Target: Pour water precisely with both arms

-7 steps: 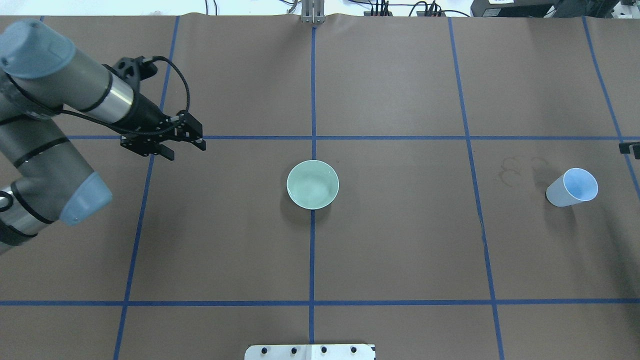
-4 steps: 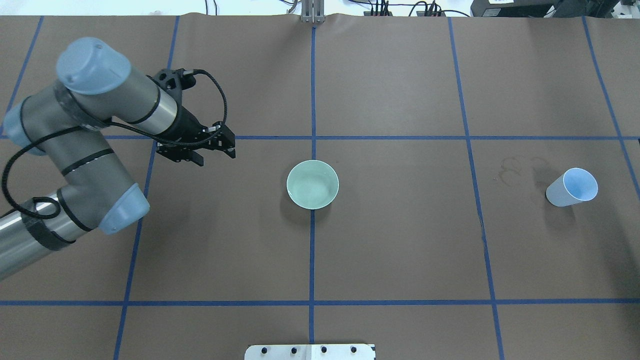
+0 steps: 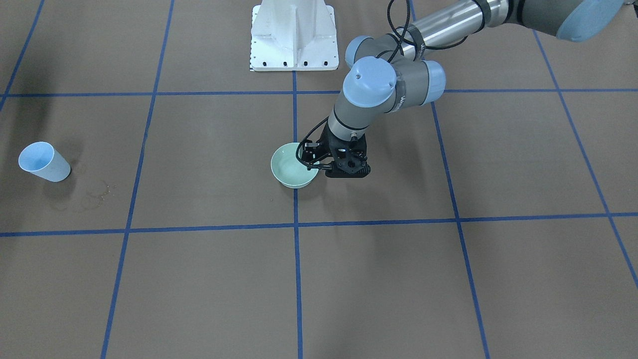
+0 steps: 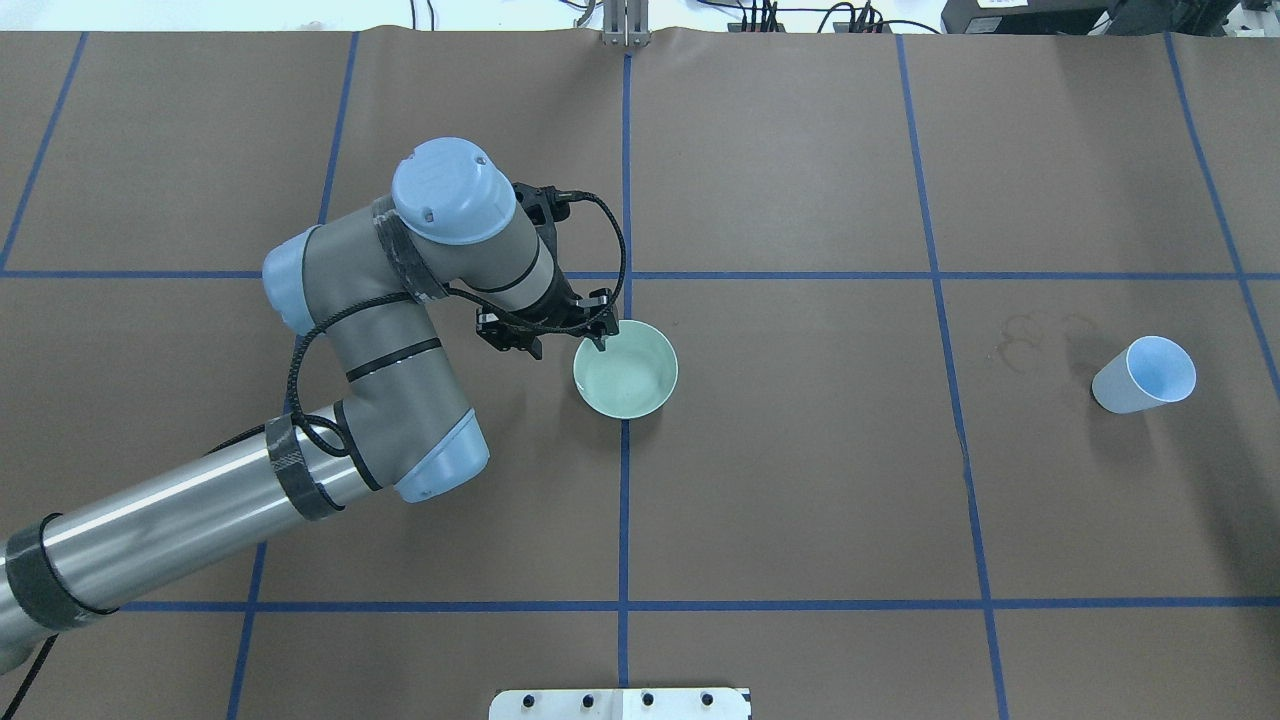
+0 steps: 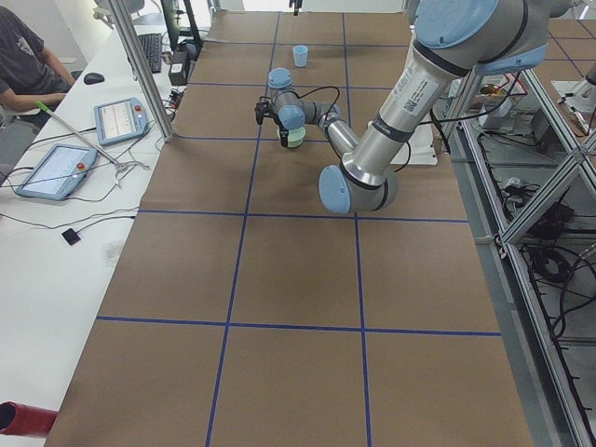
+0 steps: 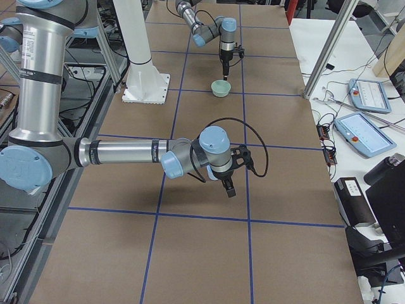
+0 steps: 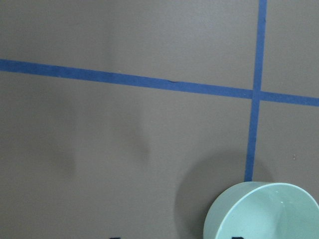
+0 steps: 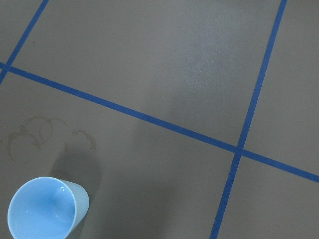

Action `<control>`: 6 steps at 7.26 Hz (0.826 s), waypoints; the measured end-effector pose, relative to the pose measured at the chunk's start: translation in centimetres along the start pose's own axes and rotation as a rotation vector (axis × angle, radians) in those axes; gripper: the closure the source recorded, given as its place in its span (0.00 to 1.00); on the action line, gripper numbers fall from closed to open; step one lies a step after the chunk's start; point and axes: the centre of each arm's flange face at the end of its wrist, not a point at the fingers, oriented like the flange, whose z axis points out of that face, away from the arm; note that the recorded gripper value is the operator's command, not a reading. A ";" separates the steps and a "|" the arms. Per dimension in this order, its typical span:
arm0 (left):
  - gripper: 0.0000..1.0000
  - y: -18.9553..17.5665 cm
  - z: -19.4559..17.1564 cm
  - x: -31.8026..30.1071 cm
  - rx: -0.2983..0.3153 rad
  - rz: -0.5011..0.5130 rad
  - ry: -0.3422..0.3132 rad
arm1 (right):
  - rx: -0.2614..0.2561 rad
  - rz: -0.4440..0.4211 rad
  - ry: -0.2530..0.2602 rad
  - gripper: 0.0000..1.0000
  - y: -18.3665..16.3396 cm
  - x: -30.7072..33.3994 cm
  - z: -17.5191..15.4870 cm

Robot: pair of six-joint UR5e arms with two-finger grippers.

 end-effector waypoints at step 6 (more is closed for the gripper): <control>1.00 1.0 2.5 0.8 -0.028 0.005 -0.024 | -0.005 -0.001 0.001 0.00 -0.4 0.6 -0.7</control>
